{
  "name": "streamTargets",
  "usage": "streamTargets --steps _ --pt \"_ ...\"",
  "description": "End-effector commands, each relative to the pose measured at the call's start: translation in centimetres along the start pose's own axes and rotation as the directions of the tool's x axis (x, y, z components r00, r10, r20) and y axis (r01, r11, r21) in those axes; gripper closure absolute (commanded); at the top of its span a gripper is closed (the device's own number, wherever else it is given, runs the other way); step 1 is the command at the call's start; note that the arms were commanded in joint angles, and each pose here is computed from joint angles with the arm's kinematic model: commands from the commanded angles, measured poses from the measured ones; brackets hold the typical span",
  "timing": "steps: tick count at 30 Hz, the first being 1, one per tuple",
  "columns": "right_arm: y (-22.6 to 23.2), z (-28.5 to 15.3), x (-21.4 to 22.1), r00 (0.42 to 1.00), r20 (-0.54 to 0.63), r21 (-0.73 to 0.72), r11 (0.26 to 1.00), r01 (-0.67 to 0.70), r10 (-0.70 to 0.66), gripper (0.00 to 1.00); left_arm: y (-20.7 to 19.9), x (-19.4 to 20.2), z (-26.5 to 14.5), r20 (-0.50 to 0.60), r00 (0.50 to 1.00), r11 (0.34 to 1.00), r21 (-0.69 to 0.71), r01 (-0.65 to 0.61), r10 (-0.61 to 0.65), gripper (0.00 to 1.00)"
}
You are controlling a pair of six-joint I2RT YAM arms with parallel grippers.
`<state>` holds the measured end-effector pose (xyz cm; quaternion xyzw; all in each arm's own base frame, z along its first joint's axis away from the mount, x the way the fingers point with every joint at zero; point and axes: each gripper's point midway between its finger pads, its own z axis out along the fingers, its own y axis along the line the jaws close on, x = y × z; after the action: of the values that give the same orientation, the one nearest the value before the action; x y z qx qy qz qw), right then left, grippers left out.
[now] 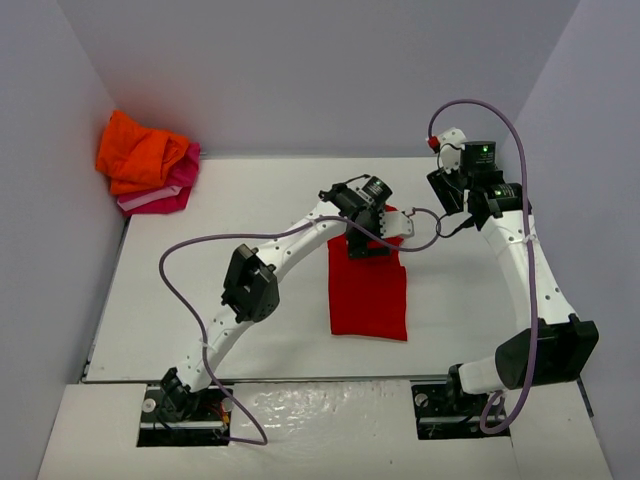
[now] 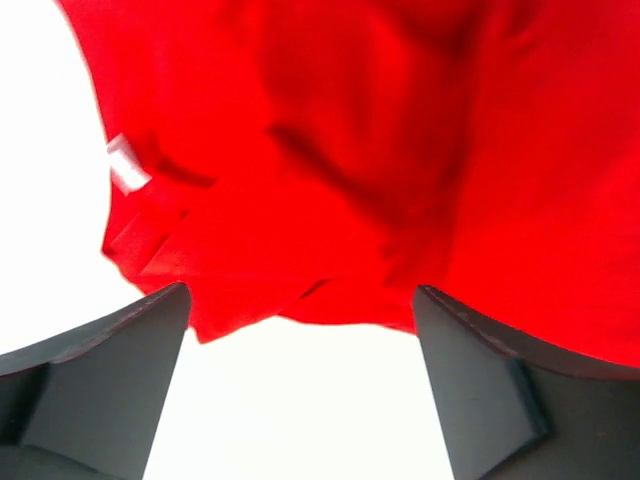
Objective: Fold and stack the t-shirts
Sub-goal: Fold the folded rectangular tshirt in 1/3 of the way, then grab one side of the 2/3 rectangular tshirt with left arm
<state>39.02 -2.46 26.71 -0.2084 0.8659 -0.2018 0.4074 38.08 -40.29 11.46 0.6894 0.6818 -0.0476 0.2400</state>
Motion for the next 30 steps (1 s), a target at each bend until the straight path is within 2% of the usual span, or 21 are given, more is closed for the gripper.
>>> streamTargets --steps 1,2,4,6,9,12,16,24,30 --pt "-2.4 -1.3 -1.2 0.997 0.068 0.094 0.995 -0.033 0.027 0.28 2.7 -2.5 -6.2 0.116 0.993 0.991 -0.128 0.047 -0.032 0.21" --pt "-2.5 -1.3 -1.1 0.997 0.067 0.100 0.994 -0.034 0.028 0.28 1.9 -2.3 -6.2 0.112 0.993 0.994 -0.102 0.044 -0.033 0.27" --pt "-2.8 -1.3 -0.7 0.998 0.059 0.107 0.993 -0.038 0.032 0.28 -0.4 -2.8 -6.9 0.109 0.994 0.998 -0.064 0.016 -0.009 0.30" --pt "-2.9 -1.4 -0.5 0.998 0.059 0.113 0.993 -0.045 0.038 0.28 -2.9 -2.9 -7.4 0.099 0.995 0.999 -0.033 -0.023 0.026 0.30" --pt "-3.2 -1.8 0.1 0.997 0.062 0.122 0.991 -0.056 0.049 0.28 -8.7 -2.3 -6.9 0.069 0.993 0.994 0.051 -0.095 0.091 0.27" --pt "-3.6 -2.0 0.4 0.997 0.062 0.135 0.989 -0.064 0.056 0.27 -12.7 -1.3 -6.0 0.016 0.994 0.987 0.115 -0.112 0.111 0.25" --pt "-4.7 -2.6 0.7 0.996 0.062 0.166 0.983 -0.075 0.065 0.26 -16.2 -0.8 -4.8 -0.005 0.994 0.980 0.166 -0.106 0.109 0.24" --pt "-9.1 -4.0 1.8 0.982 0.088 0.281 0.942 -0.184 0.165 0.21 -18.5 -0.5 -2.9 -0.013 0.996 0.983 0.163 -0.089 0.093 0.24" --pt "-8.9 -3.8 2.4 0.981 0.083 0.275 0.942 -0.194 0.178 0.21 -20.1 -0.2 -0.6 -0.040 0.991 0.978 0.171 -0.122 0.131 0.24"
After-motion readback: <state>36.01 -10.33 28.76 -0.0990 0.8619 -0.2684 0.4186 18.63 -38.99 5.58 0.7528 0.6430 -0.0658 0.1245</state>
